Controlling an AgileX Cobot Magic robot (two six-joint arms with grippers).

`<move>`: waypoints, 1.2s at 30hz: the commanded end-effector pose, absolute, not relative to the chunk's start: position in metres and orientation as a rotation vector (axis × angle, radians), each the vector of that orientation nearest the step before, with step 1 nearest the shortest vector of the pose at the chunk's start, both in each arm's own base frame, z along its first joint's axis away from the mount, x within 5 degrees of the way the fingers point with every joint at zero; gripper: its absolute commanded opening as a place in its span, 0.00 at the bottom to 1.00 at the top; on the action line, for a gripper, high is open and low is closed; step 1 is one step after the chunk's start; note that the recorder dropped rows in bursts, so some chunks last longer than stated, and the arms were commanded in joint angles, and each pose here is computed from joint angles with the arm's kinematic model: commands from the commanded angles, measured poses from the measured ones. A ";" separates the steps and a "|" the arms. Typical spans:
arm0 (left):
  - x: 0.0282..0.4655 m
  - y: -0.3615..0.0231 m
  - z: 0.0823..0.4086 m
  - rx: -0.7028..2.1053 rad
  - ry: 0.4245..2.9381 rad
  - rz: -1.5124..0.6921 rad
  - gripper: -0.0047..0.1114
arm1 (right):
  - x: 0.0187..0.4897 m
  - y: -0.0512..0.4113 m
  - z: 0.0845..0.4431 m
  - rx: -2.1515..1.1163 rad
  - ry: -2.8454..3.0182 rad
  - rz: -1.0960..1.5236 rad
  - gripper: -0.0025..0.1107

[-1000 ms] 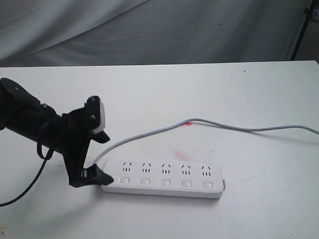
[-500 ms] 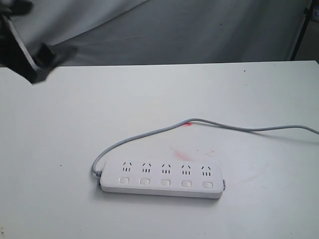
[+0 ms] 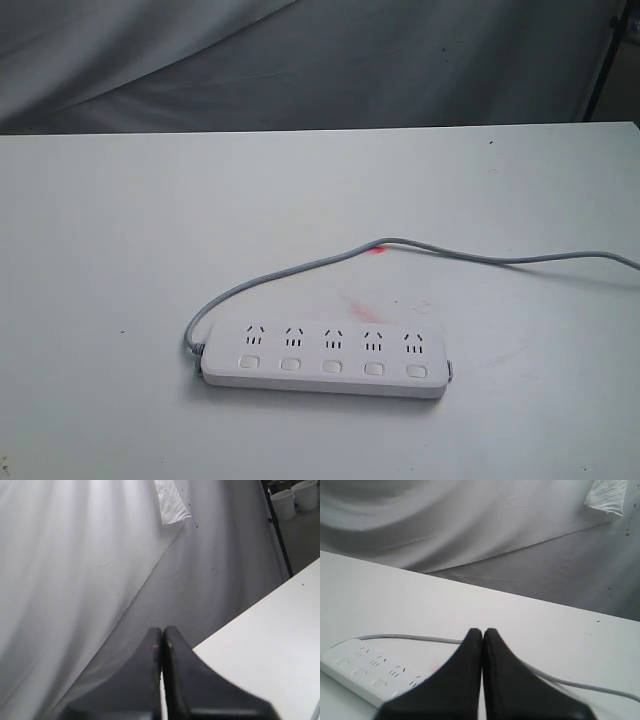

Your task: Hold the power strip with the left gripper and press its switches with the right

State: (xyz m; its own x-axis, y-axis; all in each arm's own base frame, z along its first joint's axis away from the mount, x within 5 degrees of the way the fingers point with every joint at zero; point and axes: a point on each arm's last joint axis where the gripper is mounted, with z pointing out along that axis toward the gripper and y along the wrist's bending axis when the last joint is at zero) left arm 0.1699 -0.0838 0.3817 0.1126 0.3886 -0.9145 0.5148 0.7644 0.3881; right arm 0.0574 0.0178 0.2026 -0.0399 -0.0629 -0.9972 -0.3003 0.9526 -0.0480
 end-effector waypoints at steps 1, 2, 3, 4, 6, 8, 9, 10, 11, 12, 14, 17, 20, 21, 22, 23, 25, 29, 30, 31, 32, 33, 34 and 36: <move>0.162 -0.078 0.365 0.742 1.528 -0.096 0.05 | 0.057 0.017 0.203 -0.273 1.594 0.199 0.02; 0.161 -0.075 0.361 0.700 1.538 -0.097 0.05 | 0.057 0.017 0.203 -0.273 1.594 0.199 0.02; 0.159 -0.071 0.357 0.655 1.545 -0.091 0.05 | 0.057 0.017 0.203 -0.273 1.594 0.199 0.02; 0.153 -0.063 0.348 0.558 1.550 -0.090 0.05 | 0.057 0.017 0.203 -0.273 1.594 0.199 0.02; 0.141 -0.052 0.336 0.430 1.544 -0.097 0.05 | 0.057 0.017 0.203 -0.273 1.594 0.199 0.02; 0.125 -0.039 0.317 0.307 1.557 -0.122 0.05 | 0.057 0.017 0.203 -0.273 1.594 0.199 0.02; 0.121 -0.035 0.307 0.280 1.579 -0.121 0.05 | 0.057 0.017 0.203 -0.273 1.594 0.199 0.02; 0.112 -0.026 0.287 0.233 1.617 -0.108 0.05 | 0.057 0.017 0.203 -0.273 1.594 0.199 0.02; 0.109 -0.023 0.278 0.214 1.633 -0.105 0.05 | 0.057 0.017 0.203 -0.273 1.594 0.199 0.02; 0.100 -0.017 0.260 0.186 1.656 -0.082 0.05 | 0.057 0.017 0.203 -0.273 1.594 0.199 0.02; 0.086 -0.013 0.247 0.163 1.633 -0.069 0.05 | 0.057 0.017 0.203 -0.273 1.594 0.199 0.02; 0.067 -0.008 0.251 0.134 1.511 -0.040 0.05 | 0.057 0.017 0.203 -0.273 1.594 0.199 0.02; 0.061 -0.006 0.254 0.114 1.463 -0.021 0.05 | 0.057 0.017 0.203 -0.273 1.594 0.199 0.02; 0.061 -0.006 0.254 0.114 1.463 -0.021 0.05 | 0.057 0.017 0.203 -0.273 1.594 0.199 0.02; 0.061 -0.006 0.254 0.115 1.463 -0.022 0.05 | 0.057 0.017 0.203 -0.273 1.594 0.199 0.02; 0.061 -0.007 0.253 0.120 1.468 -0.026 0.05 | 0.057 0.017 0.203 -0.273 1.594 0.199 0.02; 0.062 -0.007 0.250 0.130 1.482 -0.019 0.05 | 0.057 0.017 0.203 -0.273 1.594 0.199 0.02; 0.064 -0.006 0.236 0.130 1.535 -0.008 0.05 | 0.057 0.017 0.203 -0.273 1.594 0.199 0.02; 0.064 -0.006 0.231 0.113 1.562 -0.026 0.05 | 0.057 0.017 0.203 -0.273 1.594 0.199 0.02; 0.064 -0.006 0.226 0.099 1.583 -0.038 0.05 | 0.057 0.017 0.203 -0.273 1.594 0.199 0.02; 0.065 -0.006 0.220 0.082 1.608 -0.050 0.05 | 0.057 0.017 0.203 -0.273 1.594 0.199 0.02; 0.065 -0.006 0.214 0.069 1.634 -0.059 0.05 | 0.057 0.017 0.203 -0.273 1.594 0.199 0.02; 0.066 -0.005 0.207 0.057 1.654 -0.068 0.05 | 0.057 0.017 0.203 -0.273 1.594 0.199 0.02; 0.066 -0.005 0.199 0.047 1.678 -0.076 0.05 | 0.057 0.017 0.203 -0.273 1.594 0.199 0.02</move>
